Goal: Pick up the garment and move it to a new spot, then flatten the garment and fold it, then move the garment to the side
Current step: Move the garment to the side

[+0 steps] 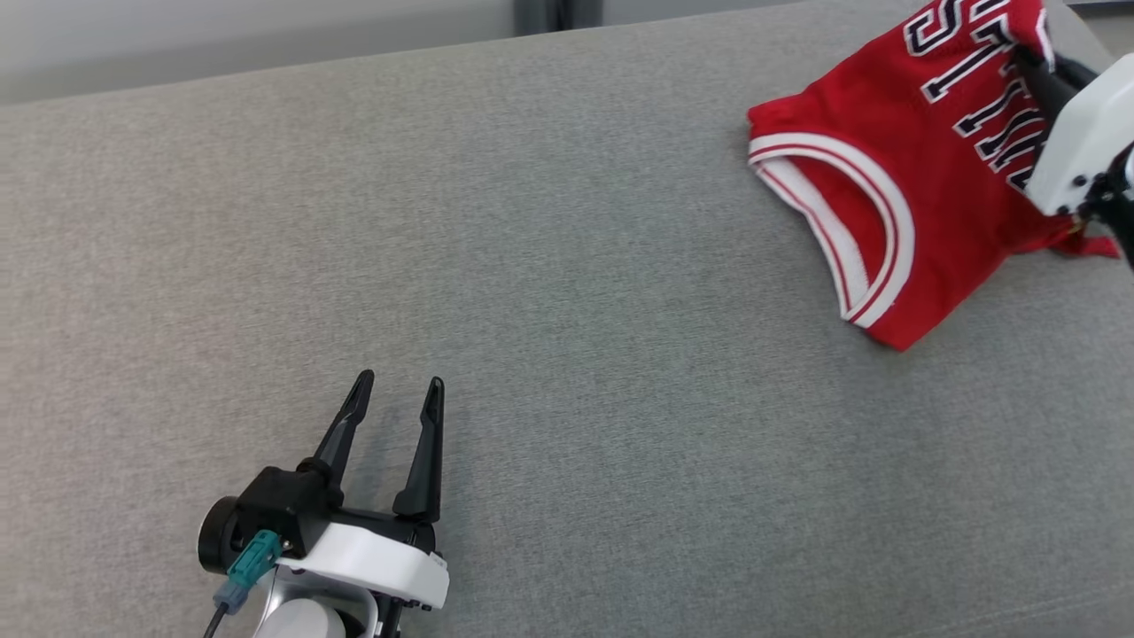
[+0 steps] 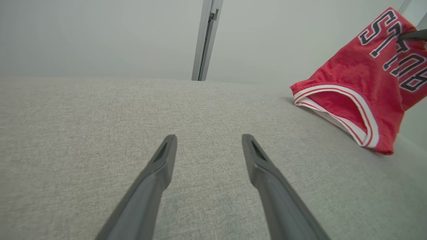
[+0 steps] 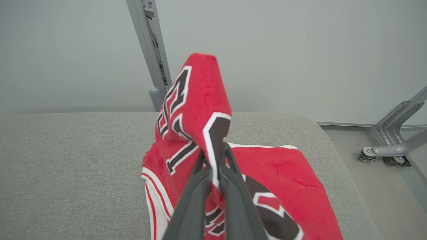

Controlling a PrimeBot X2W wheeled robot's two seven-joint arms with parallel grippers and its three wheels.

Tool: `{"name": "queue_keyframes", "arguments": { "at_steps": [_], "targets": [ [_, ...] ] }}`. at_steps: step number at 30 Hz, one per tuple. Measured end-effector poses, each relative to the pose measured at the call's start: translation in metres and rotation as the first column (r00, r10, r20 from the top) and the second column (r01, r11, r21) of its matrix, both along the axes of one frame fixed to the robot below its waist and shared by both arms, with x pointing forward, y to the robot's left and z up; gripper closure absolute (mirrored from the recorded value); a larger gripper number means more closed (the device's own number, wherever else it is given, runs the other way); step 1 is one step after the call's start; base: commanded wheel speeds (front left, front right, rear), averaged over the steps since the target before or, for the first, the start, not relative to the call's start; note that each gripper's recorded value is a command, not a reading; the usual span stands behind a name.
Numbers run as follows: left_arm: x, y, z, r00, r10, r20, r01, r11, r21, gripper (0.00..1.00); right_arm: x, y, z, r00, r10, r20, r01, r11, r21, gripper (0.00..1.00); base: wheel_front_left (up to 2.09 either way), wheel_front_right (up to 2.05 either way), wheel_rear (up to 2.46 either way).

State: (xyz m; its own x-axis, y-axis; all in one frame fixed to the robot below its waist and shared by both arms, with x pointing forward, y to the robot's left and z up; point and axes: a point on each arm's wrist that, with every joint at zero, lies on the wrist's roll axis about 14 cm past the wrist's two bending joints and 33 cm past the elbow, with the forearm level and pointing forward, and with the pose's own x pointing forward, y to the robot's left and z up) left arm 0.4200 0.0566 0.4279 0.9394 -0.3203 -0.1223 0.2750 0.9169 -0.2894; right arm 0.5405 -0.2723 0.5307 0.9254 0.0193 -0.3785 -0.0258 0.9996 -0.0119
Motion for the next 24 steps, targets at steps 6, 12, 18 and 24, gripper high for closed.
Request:
{"name": "queue_keyframes", "arguments": {
  "at_steps": [6, 12, 18, 24],
  "targets": [
    [-0.004, 0.009, 0.0, 1.0, 0.026, -0.001, -0.026, 1.0, 0.003, 0.0, 0.011, -0.02, 0.013, 0.999, -0.032, -0.012, 0.031, 0.998, -0.056, 1.0, 0.0, 0.0, 0.0],
    [-0.007, 0.015, 0.001, 0.999, 0.045, -0.002, -0.045, 0.999, 0.006, 0.0, 0.016, -0.036, 0.023, 0.998, -0.055, -0.033, 0.052, 0.994, -0.101, 1.0, 0.0, 0.0, 0.0],
    [-0.009, 0.021, 0.0, 0.998, 0.061, -0.005, -0.061, 0.998, 0.008, 0.0, 0.016, -0.058, 0.023, 0.991, -0.098, -0.086, 0.085, 0.986, -0.141, 1.0, 0.0, 0.0, 0.0],
    [-0.01, 0.026, -0.004, 0.997, 0.07, -0.013, -0.07, 0.997, 0.014, 0.0, 0.014, -0.084, 0.014, 0.98, -0.158, -0.121, 0.131, 0.97, -0.206, 1.0, 0.0, 0.0, 0.0]
  ]
}}
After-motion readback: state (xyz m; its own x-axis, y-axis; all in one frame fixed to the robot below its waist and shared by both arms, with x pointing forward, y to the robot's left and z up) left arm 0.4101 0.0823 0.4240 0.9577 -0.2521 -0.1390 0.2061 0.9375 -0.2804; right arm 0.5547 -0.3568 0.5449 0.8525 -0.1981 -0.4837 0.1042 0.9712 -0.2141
